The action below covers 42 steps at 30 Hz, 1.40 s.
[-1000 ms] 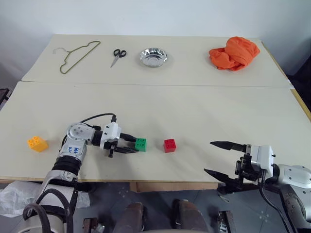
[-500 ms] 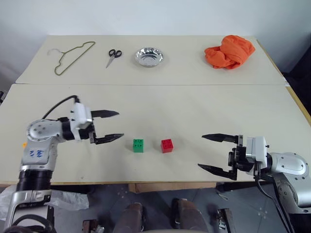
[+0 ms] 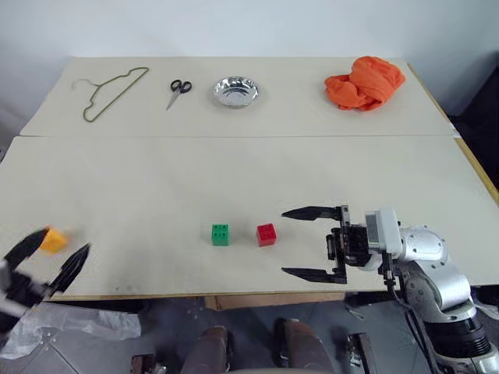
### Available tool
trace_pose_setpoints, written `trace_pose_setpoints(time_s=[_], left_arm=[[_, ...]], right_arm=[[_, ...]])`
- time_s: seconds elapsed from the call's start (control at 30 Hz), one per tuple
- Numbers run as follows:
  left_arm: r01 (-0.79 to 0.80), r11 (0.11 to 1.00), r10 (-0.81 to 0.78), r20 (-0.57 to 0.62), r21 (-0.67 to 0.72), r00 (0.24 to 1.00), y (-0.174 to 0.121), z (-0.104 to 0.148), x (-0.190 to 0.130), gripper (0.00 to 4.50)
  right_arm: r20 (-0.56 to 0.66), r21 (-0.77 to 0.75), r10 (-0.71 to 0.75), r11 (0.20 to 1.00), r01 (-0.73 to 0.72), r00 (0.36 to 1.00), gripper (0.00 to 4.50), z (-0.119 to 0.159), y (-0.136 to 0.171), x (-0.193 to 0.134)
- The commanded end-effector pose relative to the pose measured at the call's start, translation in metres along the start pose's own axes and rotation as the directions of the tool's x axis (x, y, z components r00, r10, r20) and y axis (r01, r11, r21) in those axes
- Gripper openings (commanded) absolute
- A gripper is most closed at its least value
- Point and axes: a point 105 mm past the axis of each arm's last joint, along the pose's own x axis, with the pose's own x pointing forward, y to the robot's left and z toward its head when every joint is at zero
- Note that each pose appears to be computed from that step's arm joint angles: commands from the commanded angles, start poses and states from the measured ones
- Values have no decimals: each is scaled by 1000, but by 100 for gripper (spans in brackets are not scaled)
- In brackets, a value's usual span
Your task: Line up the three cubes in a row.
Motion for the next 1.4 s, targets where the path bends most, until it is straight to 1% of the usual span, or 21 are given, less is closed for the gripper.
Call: trace_pose_setpoints(time_s=[0.03, 0.07, 0.17, 0.23, 0.3, 0.4, 0.47, 0.53, 0.6, 0.67, 0.7, 0.73, 0.87, 0.97, 1.03, 1.2, 1.4], left_arm=[[-134, 991, 135, 83, -16, 987, 13, 15, -17, 449], [-168, 985, 171, 62, -46, 983, 15, 6, -25, 449], [-273, 958, 275, 17, -82, 961, 22, -14, -46, 449], [-328, 941, 329, 2, -81, 944, 28, -24, -53, 449], [-355, 931, 355, -12, -81, 935, 29, -33, -54, 449], [-347, 934, 348, -8, -83, 938, 25, -39, -43, 449], [-339, 937, 341, 2, -84, 940, 20, -42, -29, 449], [-338, 938, 340, 19, -73, 940, 16, -42, -14, 449], [-325, 943, 329, 51, -69, 943, 9, -35, -1, 449], [-421, 905, 425, 57, -68, 904, 16, -32, 5, 449], [-462, 885, 464, 28, -52, 885, 19, -35, 8, 449], [-486, 871, 489, 42, -67, 871, 21, -33, 11, 449], [-571, 815, 574, 1, -97, 819, 31, -31, 30, 449], [-548, 829, 548, -29, -110, 836, 26, -28, 46, 449], [-507, 857, 506, -36, -88, 862, 20, -26, 62, 449], [-424, 904, 423, -35, -59, 906, 5, -24, 82, 449], [-495, 866, 493, -50, -72, 869, 7, -29, 87, 449]], right_arm=[[27, -54, 28, 998, -26, 999, 450, 11, 0, 4], [26, -51, 27, 998, -25, 999, 450, 10, 0, 4], [15, -42, 25, 999, -25, 1000, 450, 8, -1, 2], [7, -39, 21, 999, -21, 1000, 450, 6, -1, 0], [3, -35, 6, 999, -6, 1000, 450, 4, -3, -2], [-6, -28, -8, 1000, 8, 1000, 450, 2, -6, -4], [-17, -21, -10, 1000, 10, 1000, 450, -1, -5, -6], [-26, -9, -10, 1000, 10, 1000, 450, -4, -4, -7], [-51, 25, 38, 999, -37, 998, 450, -7, 5, -8], [-51, 42, 39, 998, -37, 998, 450, -6, 7, -8], [-52, 48, 38, 998, -36, 998, 450, -6, 8, -8], [-52, 50, 37, 998, -35, 998, 450, -7, 9, -7], [-62, 80, 43, 996, -38, 997, 450, -9, 13, -7], [-67, 88, 45, 995, -39, 997, 450, -9, 14, -7], [-70, 91, 45, 995, -38, 997, 450, -9, 15, -8], [-70, 91, 38, 995, -32, 997, 450, -9, 16, -7], [-72, 93, 19, 996, -12, 997, 450, -9, 17, -7]])
